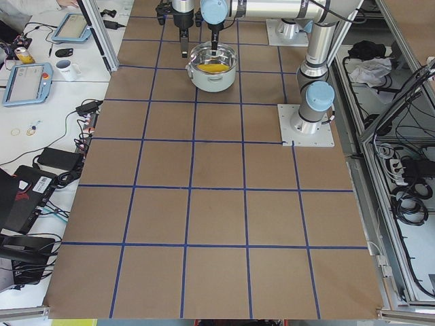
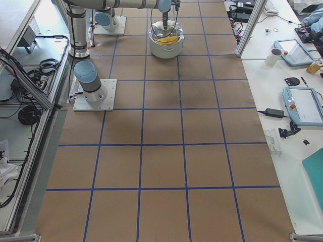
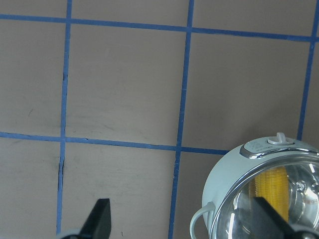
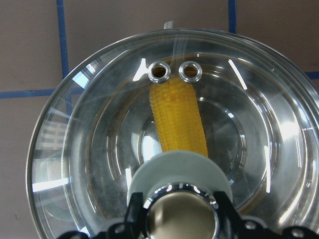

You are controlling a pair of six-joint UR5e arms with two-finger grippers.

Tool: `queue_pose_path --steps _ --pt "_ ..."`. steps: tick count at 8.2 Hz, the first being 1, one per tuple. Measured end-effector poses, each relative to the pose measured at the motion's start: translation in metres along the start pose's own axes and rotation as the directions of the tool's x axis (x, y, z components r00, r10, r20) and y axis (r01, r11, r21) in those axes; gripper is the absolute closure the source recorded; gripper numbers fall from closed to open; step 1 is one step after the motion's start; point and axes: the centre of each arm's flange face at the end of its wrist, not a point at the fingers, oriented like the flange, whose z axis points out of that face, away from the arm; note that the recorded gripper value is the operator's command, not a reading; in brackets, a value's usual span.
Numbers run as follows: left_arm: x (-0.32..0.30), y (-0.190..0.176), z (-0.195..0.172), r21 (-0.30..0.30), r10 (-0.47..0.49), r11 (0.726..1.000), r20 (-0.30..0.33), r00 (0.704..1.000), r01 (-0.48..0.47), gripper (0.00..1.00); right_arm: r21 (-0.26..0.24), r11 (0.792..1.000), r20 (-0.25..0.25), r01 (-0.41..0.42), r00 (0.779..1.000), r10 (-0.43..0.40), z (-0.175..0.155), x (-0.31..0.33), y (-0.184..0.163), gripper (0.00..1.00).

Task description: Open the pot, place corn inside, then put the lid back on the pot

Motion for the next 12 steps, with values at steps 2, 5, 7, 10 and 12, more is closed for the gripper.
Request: queue_pose_path --steps 2,5,7,10,12 --pt "0.007 0.004 -0.003 0.005 0.012 1.000 -0.001 1.000 -0.012 0.00 -0.001 1.000 -0.007 0.018 1.000 -0.018 0.001 0.001 -0.001 1.00" --pt "0.008 0.006 -0.005 0.009 0.013 1.000 0.001 1.000 -0.013 0.00 -0.002 1.000 -0.011 0.022 1.000 -0.022 0.003 0.002 -0.002 1.00" --pt "0.008 0.006 -0.005 0.008 0.014 1.000 0.001 1.000 -0.014 0.00 -0.004 1.000 -0.015 0.018 1.000 -0.018 0.005 0.005 -0.005 1.00" --pt "0.008 0.007 -0.005 0.007 0.015 1.000 0.001 1.000 -0.015 0.00 -0.008 1.000 -0.018 0.020 1.000 -0.020 0.008 0.007 -0.007 1.00" --pt "0.008 0.007 -0.005 0.007 0.015 1.000 0.001 1.000 -0.015 0.00 -0.015 1.000 -0.024 0.021 0.999 -0.021 0.013 0.008 -0.008 0.88"
